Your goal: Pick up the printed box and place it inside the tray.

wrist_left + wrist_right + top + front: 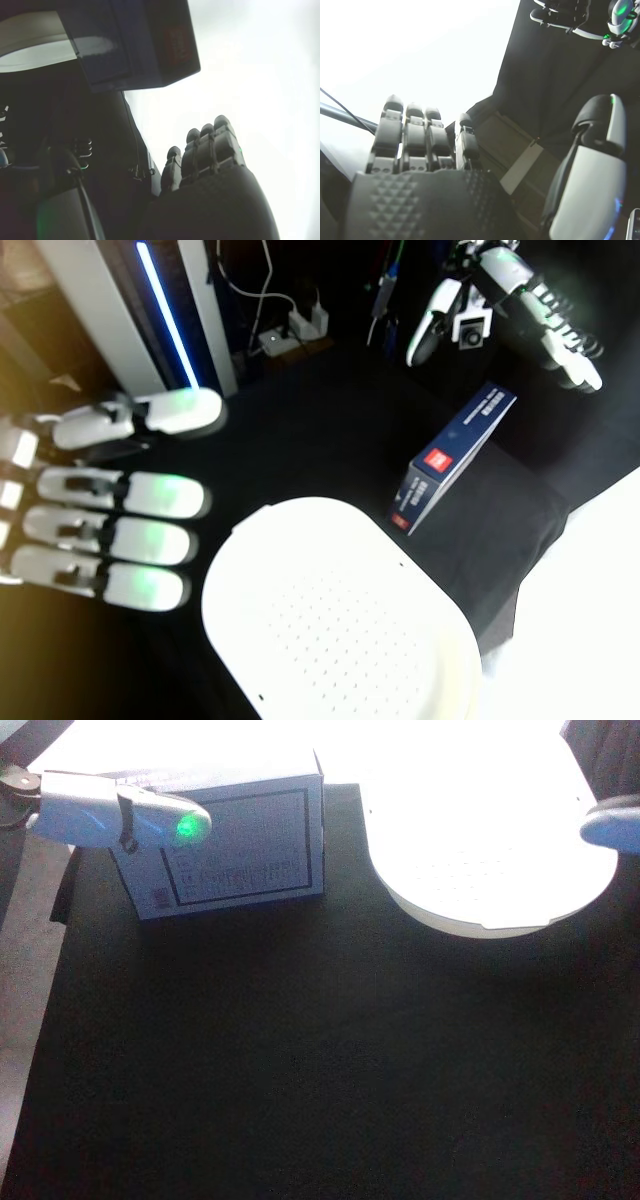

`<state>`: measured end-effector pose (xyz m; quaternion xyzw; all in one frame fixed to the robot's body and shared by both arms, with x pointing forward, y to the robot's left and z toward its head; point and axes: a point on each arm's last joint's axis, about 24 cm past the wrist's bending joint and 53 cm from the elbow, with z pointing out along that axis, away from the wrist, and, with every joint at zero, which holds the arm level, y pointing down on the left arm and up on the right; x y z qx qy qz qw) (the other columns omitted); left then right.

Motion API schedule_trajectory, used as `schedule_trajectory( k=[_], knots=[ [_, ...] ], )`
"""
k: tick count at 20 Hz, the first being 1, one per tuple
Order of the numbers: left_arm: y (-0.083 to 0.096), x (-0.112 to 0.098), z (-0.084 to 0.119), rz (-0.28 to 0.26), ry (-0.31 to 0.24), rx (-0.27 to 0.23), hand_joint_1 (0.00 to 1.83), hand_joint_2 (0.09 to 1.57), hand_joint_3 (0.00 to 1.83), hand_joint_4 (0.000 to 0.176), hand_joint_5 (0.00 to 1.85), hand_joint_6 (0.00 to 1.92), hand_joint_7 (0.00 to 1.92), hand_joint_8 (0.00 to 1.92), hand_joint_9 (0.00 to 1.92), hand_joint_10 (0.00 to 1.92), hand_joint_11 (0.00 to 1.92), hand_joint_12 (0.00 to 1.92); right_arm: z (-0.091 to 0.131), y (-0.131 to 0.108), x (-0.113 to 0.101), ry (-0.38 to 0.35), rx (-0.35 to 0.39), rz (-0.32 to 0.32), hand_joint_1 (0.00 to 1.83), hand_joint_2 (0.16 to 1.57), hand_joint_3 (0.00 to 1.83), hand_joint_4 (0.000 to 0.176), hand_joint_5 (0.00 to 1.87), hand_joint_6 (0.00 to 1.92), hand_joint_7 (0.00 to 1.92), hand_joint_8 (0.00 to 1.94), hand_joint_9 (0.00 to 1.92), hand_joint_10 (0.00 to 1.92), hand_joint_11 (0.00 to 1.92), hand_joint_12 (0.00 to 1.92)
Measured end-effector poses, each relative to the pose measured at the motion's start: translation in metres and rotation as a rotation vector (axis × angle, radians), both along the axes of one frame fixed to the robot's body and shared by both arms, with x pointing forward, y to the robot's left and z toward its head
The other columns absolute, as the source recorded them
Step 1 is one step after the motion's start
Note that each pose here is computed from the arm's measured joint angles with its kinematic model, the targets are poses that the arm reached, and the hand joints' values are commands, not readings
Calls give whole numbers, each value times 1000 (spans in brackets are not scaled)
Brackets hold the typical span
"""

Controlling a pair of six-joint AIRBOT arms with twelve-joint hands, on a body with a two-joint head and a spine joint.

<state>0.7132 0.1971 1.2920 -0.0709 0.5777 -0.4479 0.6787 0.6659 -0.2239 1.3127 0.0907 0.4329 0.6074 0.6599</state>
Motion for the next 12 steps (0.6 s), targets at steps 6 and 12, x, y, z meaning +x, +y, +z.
schedule_trajectory(
  k=[6,12],
  knots=[
    [-6,14,-2,1,34,28,634,737,0,77,69,3,165,2,174,3,0,457,0,1,0,-1,-2,3,691,613,26,176,48,10,24,6,0,0,0,0],
    [-21,37,-14,-4,104,120,644,696,0,105,11,0,158,0,150,2,0,392,0,2,0,-2,0,4,699,629,20,176,55,7,26,4,0,0,0,0]
  ],
)
